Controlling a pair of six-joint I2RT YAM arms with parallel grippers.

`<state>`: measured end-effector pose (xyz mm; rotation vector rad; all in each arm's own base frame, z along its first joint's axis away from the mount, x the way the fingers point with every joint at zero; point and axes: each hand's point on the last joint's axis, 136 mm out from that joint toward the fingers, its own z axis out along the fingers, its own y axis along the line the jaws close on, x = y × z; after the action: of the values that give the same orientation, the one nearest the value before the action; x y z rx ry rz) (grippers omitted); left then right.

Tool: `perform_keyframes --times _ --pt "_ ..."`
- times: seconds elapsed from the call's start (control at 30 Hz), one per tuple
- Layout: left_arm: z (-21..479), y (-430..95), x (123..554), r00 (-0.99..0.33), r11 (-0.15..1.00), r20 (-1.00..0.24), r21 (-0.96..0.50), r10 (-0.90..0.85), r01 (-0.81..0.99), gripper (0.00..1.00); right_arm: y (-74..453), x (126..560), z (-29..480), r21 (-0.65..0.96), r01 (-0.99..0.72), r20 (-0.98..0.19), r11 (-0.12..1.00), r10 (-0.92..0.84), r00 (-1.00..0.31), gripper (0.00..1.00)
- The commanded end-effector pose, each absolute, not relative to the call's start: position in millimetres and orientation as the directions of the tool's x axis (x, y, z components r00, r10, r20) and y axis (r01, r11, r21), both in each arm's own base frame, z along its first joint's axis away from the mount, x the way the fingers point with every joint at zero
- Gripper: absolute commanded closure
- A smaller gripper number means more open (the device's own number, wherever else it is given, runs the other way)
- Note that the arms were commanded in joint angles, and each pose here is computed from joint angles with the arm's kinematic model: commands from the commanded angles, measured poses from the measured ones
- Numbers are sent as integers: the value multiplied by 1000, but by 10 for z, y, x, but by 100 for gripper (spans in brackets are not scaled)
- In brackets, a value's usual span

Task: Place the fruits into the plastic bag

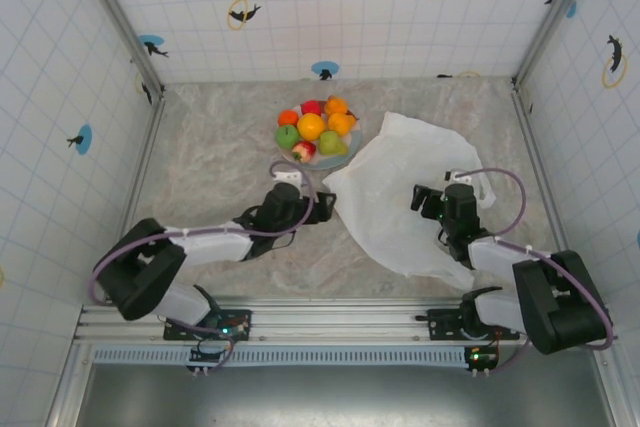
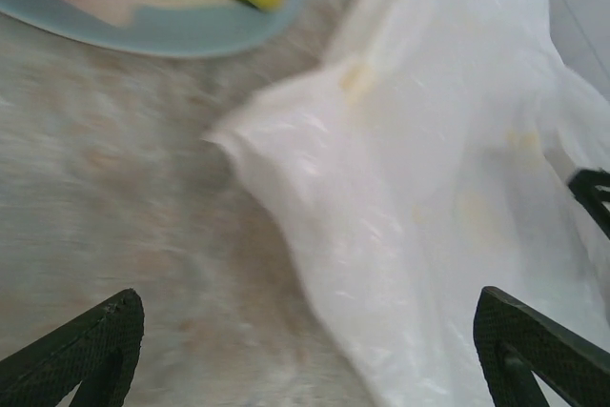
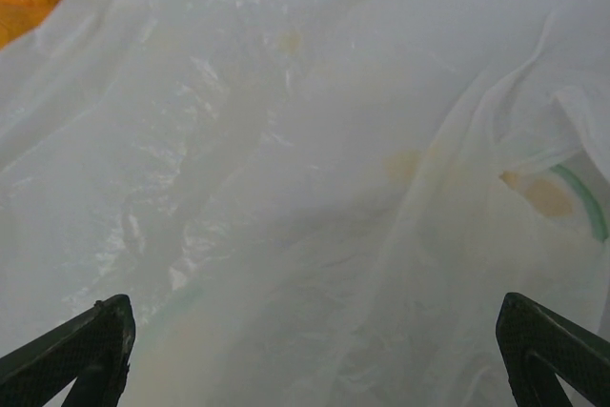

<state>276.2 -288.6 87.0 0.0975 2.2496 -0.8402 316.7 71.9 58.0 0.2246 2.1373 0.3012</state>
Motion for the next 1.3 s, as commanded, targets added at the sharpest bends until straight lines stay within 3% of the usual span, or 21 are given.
perform_keyframes --times 0.0,0.2,0.4,0.57,0.67,0.77,0.87,1.0,1.13,1.27 --pt "804 -3189 2685 -779 768 -615 -556 -124 317 9 751 3208 583 305 52 -783 951 282 -555 0" --pt "603 -3489 2562 -812 770 -579 -548 -67 327 14 728 3182 533 294 64 -777 954 277 -565 0" --pt "499 -3670 2468 -832 749 -553 -569 -43 339 26 723 3164 491 293 67 -771 954 277 -573 0" --pt "438 -3804 2449 -845 723 -533 -597 -33 348 47 699 3165 497 285 74 -775 956 275 -569 0" --pt "487 -3876 2481 -830 716 -558 -580 -1 389 66 680 3174 538 268 73 -784 960 262 -563 0" --pt "647 -3871 2574 -775 741 -629 -491 62 458 88 679 3192 639 240 52 -801 969 228 -554 0" --pt "931 -3788 2641 -673 754 -720 -346 169 558 100 827 3193 841 217 -69 -835 974 148 -530 0" --pt "1294 -3630 2628 -515 715 -781 -129 354 687 100 1096 3131 1185 126 -261 -903 957 2 -430 3" --pt "1396 -3336 2591 -431 683 -740 52 516 729 100 1324 3040 1528 -32 -393 -946 919 -155 -285 4" --pt "1752 -3114 2743 -407 687 -753 82 517 722 100 1532 2927 1775 -197 -508 -948 838 -295 -119 7"
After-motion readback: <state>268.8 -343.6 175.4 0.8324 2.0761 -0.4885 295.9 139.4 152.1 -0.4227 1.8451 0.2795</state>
